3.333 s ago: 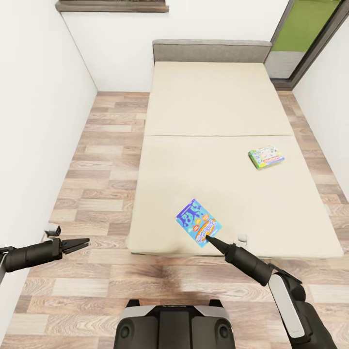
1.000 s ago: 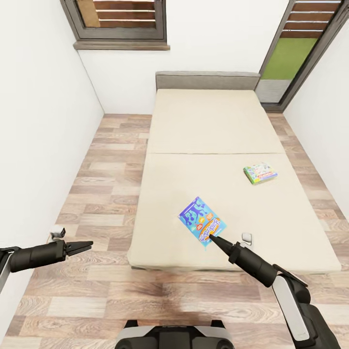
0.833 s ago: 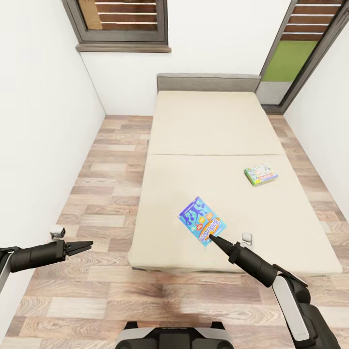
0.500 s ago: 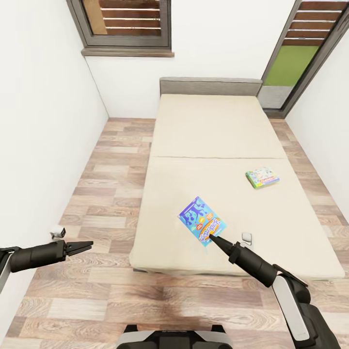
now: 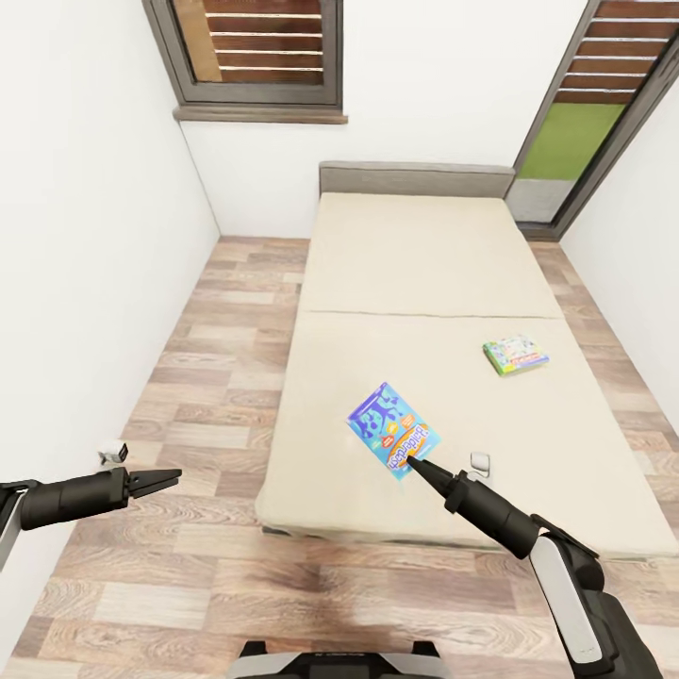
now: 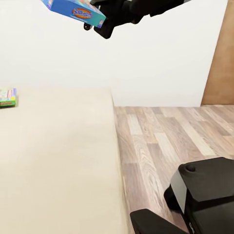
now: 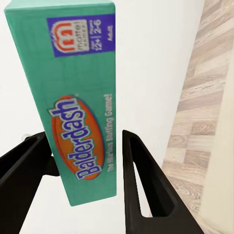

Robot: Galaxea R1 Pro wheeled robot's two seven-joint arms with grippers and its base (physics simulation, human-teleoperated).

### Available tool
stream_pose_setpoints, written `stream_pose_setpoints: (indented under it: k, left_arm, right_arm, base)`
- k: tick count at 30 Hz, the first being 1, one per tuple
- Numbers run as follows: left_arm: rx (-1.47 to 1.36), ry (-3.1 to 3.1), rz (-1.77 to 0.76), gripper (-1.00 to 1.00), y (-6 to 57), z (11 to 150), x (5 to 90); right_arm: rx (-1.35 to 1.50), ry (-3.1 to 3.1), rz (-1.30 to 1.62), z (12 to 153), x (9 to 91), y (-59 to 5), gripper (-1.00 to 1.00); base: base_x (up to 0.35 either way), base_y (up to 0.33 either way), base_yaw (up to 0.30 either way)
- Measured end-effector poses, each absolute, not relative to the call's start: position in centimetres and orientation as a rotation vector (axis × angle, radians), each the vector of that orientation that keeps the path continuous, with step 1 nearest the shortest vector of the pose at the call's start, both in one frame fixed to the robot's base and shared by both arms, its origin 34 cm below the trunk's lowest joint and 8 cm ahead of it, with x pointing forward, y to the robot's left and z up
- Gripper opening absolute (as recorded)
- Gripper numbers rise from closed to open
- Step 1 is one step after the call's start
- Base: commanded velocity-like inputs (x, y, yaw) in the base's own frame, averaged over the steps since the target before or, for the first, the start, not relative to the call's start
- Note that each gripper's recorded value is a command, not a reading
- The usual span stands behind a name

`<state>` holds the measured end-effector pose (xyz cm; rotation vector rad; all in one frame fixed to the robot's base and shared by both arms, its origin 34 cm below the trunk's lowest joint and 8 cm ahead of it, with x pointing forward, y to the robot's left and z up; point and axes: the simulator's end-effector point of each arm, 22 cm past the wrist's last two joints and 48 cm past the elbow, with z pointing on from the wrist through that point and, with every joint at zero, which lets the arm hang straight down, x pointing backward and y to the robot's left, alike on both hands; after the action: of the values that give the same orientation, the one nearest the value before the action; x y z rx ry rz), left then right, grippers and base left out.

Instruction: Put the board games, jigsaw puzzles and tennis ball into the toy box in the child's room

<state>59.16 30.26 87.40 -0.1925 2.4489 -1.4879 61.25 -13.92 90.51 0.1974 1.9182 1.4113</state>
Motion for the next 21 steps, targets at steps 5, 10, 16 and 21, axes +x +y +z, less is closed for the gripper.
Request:
stream_pose_setpoints:
  k: [5,10,16,21]
  left_arm:
    - [-0.186,2.443,-1.485,1.00,30.3,87.8,59.3]
    - [-0.180,2.436,-1.484,1.00,30.3,88.2,59.4]
    - [-0.170,2.427,-1.486,1.00,30.2,88.7,59.5]
    - [-0.163,2.419,-1.485,1.00,30.2,89.2,59.6]
  right_arm:
    - [0.192,1.911,1.410,90.9,61.4,-13.9,-1.00]
    - [0.185,1.905,1.408,91.3,61.4,-13.9,-1.00]
    - [0.178,1.897,1.406,91.8,61.5,-14.0,-1.00]
    - [0.173,1.890,1.405,92.2,61.6,-14.0,-1.00]
  base:
    - [0.000,0.000,0.068]
    - [0.000,0.000,0.068]
    - [0.000,0.000,0.066]
    - [0.000,0.000,0.063]
